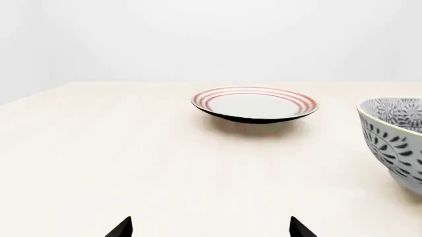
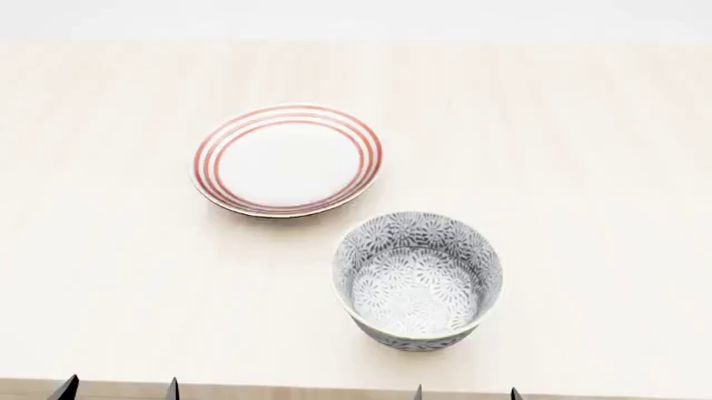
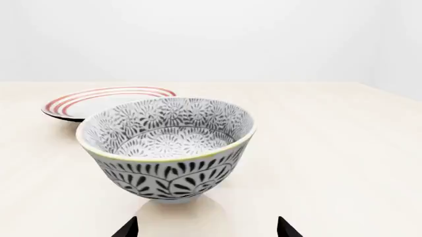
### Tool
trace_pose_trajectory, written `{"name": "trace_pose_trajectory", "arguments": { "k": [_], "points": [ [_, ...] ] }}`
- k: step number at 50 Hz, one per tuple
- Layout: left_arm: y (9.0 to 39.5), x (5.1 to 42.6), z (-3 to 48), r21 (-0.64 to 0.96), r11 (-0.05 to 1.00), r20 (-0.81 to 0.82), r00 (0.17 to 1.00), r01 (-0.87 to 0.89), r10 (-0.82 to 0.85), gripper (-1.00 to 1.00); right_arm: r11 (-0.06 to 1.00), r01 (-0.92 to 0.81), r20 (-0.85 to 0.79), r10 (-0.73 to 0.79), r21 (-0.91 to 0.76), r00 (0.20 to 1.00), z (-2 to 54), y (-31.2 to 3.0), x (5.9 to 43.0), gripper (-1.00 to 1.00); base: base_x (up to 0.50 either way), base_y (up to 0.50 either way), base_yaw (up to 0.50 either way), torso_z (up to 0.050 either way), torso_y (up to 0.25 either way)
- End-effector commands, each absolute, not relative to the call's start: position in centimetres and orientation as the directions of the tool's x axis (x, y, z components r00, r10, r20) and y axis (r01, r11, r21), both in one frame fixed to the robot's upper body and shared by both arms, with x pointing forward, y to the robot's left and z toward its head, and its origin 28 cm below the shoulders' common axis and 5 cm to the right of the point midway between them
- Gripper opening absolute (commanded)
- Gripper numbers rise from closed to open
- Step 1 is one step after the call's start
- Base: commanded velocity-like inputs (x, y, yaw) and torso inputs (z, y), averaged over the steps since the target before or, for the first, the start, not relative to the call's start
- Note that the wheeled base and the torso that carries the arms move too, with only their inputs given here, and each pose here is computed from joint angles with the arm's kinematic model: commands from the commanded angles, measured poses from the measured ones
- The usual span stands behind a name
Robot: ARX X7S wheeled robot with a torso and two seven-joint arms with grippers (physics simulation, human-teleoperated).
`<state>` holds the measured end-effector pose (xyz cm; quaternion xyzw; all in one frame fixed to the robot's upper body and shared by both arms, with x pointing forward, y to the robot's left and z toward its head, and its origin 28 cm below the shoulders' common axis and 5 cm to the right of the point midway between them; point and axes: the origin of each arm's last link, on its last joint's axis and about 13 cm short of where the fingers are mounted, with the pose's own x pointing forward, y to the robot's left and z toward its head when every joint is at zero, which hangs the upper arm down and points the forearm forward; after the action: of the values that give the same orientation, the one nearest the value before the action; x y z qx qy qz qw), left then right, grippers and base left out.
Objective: Put the bowl on the plate.
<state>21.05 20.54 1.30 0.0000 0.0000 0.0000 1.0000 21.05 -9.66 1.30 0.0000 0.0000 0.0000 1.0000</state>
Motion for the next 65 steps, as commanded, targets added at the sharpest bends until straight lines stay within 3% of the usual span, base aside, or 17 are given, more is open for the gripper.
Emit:
{"name": "trace_pose_trajectory", "arguments": {
  "k": [1,28,31,46,52,55,65],
  "points": [
    [20.5,21.0,1.3,-0.015,1.0,-0.014,1.0,-0.001,0.001,1.0,1.0,0.002,-0.005,-0.002,-0.003,1.0,1.3,-9.6,21.0,1.0,0.0,0.0,0.0,0.0,0.0],
    [20.1,20.7,0.9,0.029,0.999,-0.048,0.998,0.031,-0.03,1.0,1.0,0.01,-0.033,-0.01,0.006,0.999,1.2,-9.7,20.9,1.0,0.0,0.0,0.0,0.0,0.0],
    [19.9,20.0,1.1,0.039,0.996,0.016,0.996,0.081,-0.082,1.0,1.0,0.005,0.005,-0.005,-0.01,1.0,1.4,-9.6,21.0,1.0,0.0,0.0,0.0,0.0,0.0],
    [20.1,20.6,1.0,0.023,0.999,-0.036,0.999,0.041,-0.04,1.0,1.0,0.01,-0.031,-0.009,0.004,0.999,1.1,-9.7,20.9,1.0,0.0,0.0,0.0,0.0,0.0],
    [20.8,20.9,3.9,0.008,1.0,0.085,0.996,-0.027,0.026,1.0,0.998,0.05,0.033,-0.052,0.049,0.998,3.3,-10.2,21.6,1.0,0.0,0.0,0.0,0.0,0.0],
    [22.1,21.0,7.8,-0.006,0.993,0.258,0.959,-0.117,0.114,1.0,0.99,0.09,0.187,-0.109,0.106,0.976,6.7,-10.9,22.1,1.0,0.0,0.0,0.0,0.0,0.0],
    [23.5,20.2,11.6,-0.067,0.972,0.421,0.877,-0.225,0.232,1.0,0.973,0.06,0.423,-0.152,0.222,0.893,10.9,-11.6,21.8,1.0,0.03,0.0,0.0,0.0,0.0]
  ]
}}
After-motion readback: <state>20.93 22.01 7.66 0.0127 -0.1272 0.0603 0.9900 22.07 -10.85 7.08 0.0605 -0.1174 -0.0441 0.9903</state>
